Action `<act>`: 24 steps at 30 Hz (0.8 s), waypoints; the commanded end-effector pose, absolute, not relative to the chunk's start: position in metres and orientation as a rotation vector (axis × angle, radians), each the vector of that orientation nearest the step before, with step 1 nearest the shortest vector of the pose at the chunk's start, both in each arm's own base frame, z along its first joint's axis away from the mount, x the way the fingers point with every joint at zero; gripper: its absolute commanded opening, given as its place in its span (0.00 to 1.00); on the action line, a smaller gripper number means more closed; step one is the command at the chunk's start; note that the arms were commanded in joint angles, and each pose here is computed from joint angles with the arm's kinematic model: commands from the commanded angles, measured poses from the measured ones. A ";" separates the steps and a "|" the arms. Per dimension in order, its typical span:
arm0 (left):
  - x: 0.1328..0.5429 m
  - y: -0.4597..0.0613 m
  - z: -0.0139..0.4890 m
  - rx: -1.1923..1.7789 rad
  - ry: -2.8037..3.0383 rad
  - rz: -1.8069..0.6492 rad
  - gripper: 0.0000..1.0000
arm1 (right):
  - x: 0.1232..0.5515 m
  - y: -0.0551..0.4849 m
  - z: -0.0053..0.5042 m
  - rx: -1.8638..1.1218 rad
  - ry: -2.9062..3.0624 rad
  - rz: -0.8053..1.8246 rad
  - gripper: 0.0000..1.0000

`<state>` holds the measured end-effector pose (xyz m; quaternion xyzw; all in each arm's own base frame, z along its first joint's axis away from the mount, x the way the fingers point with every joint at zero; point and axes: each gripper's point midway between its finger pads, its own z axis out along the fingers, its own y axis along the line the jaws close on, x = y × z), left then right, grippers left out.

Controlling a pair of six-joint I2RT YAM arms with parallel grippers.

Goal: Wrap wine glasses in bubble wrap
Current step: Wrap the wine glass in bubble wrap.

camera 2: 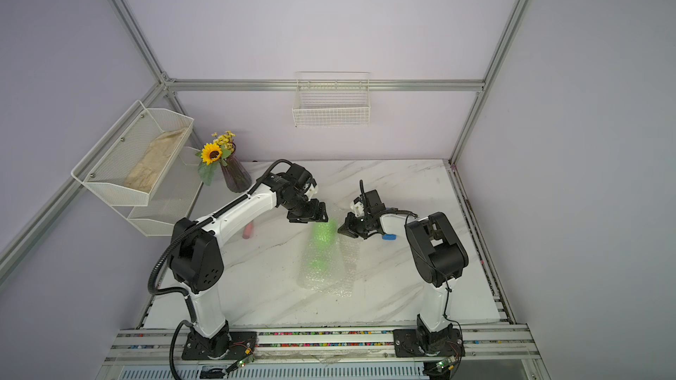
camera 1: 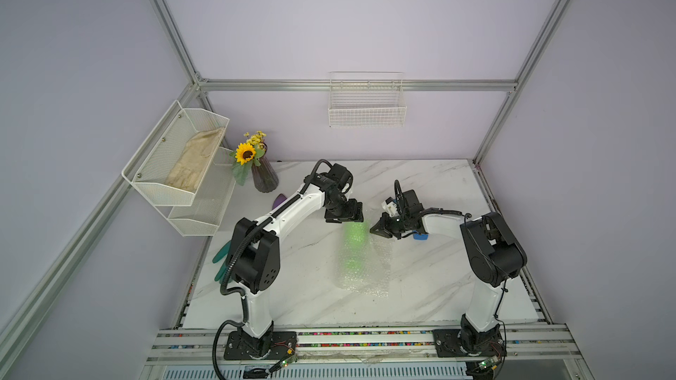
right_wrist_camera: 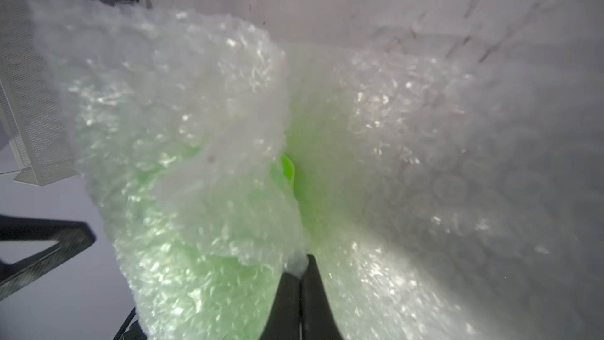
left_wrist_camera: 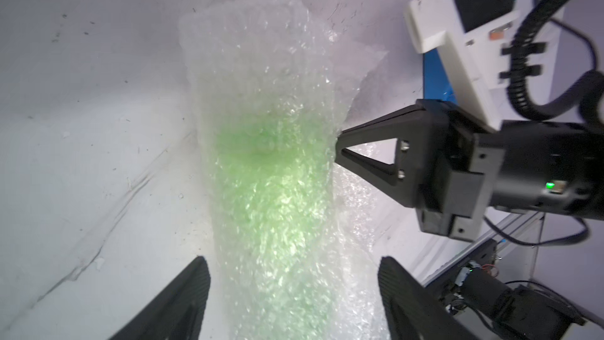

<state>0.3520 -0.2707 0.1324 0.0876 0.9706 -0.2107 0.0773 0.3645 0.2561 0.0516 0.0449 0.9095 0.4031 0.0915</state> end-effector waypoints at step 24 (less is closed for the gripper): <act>0.355 -0.276 0.075 0.235 3.008 -0.595 0.78 | 0.372 0.228 0.072 0.154 2.752 0.829 0.41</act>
